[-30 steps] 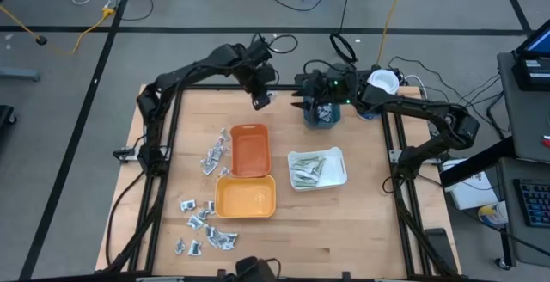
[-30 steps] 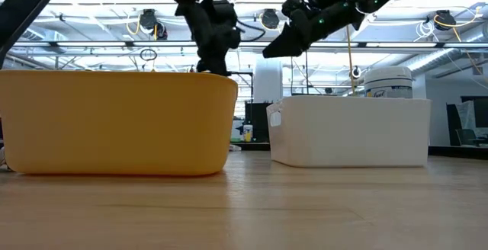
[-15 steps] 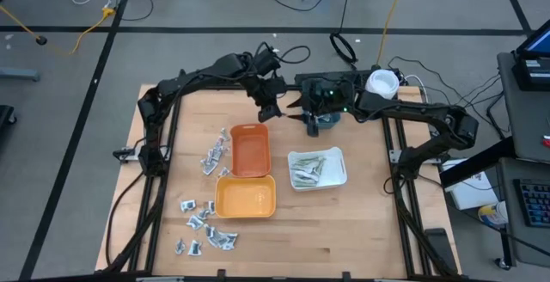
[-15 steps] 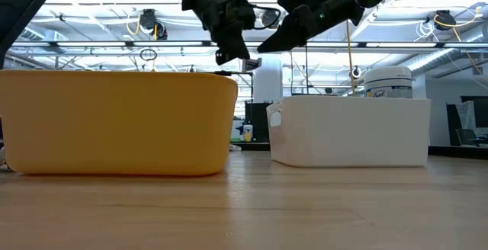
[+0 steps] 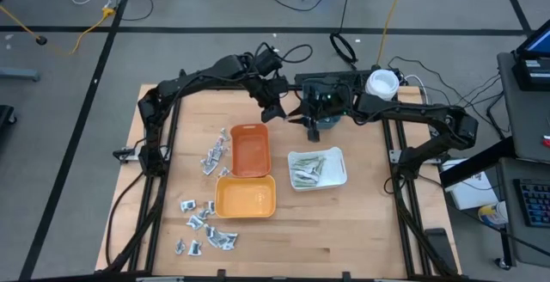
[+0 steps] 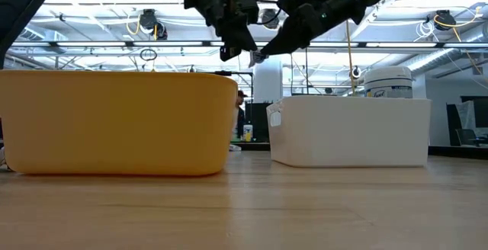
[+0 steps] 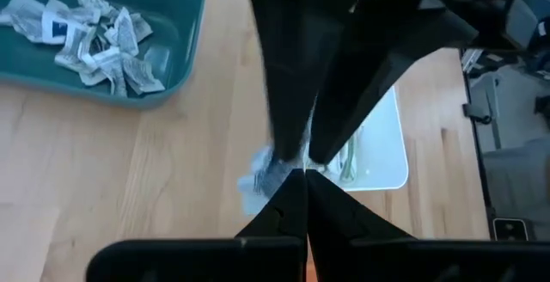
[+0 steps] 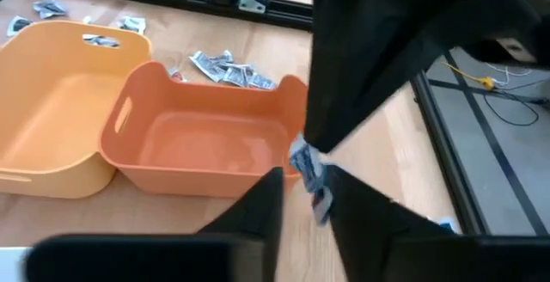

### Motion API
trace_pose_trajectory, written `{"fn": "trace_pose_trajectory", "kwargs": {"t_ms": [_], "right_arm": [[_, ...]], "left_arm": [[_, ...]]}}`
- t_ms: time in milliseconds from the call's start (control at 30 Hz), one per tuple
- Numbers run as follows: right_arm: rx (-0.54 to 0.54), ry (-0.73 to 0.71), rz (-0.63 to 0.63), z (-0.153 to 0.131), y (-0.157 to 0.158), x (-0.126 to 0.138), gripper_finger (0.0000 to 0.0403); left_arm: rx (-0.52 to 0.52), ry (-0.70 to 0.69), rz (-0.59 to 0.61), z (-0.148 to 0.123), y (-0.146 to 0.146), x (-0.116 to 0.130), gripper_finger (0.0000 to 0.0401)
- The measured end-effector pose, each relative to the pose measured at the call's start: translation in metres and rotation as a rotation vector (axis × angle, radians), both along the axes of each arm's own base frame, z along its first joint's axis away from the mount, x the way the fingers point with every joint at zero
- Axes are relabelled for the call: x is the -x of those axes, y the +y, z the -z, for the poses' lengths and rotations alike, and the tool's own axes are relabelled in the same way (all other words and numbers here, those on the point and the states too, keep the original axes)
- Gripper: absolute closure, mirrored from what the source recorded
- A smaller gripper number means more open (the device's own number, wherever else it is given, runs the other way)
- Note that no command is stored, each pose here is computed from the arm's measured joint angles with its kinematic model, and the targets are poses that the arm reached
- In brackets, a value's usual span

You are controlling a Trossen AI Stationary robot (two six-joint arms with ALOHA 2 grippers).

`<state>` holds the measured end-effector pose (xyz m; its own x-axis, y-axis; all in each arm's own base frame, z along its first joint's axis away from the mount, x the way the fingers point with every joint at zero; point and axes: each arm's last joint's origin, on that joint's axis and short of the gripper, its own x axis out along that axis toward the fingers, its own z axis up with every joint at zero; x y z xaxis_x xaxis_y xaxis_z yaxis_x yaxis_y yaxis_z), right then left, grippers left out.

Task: Pick & Place First Aid Supplies
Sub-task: Put the blue sachet into the blue bin

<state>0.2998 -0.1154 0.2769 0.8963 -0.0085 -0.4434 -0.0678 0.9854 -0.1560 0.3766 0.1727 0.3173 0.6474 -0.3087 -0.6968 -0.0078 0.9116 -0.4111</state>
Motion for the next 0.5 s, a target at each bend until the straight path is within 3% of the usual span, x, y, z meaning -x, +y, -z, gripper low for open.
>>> {"fn": "trace_pose_trajectory", "kwargs": {"t_ms": [100,333,500], "right_arm": [[-0.002,0.001,-0.001,0.0001,0.0004,-0.0001,0.0387],[-0.006,0.006,0.0,0.0006,0.0005,0.0002,0.0401],[-0.006,0.093,0.051,0.0075,-0.0015,0.0048,0.0402]], "left_arm": [[0.012,-0.014,0.008,-0.0008,-0.0016,-0.0016,0.0401],[0.034,-0.041,0.029,-0.0024,-0.0065,-0.0053,0.0395],[-0.076,0.059,-0.165,0.0003,0.0013,-0.0038,0.035]]}}
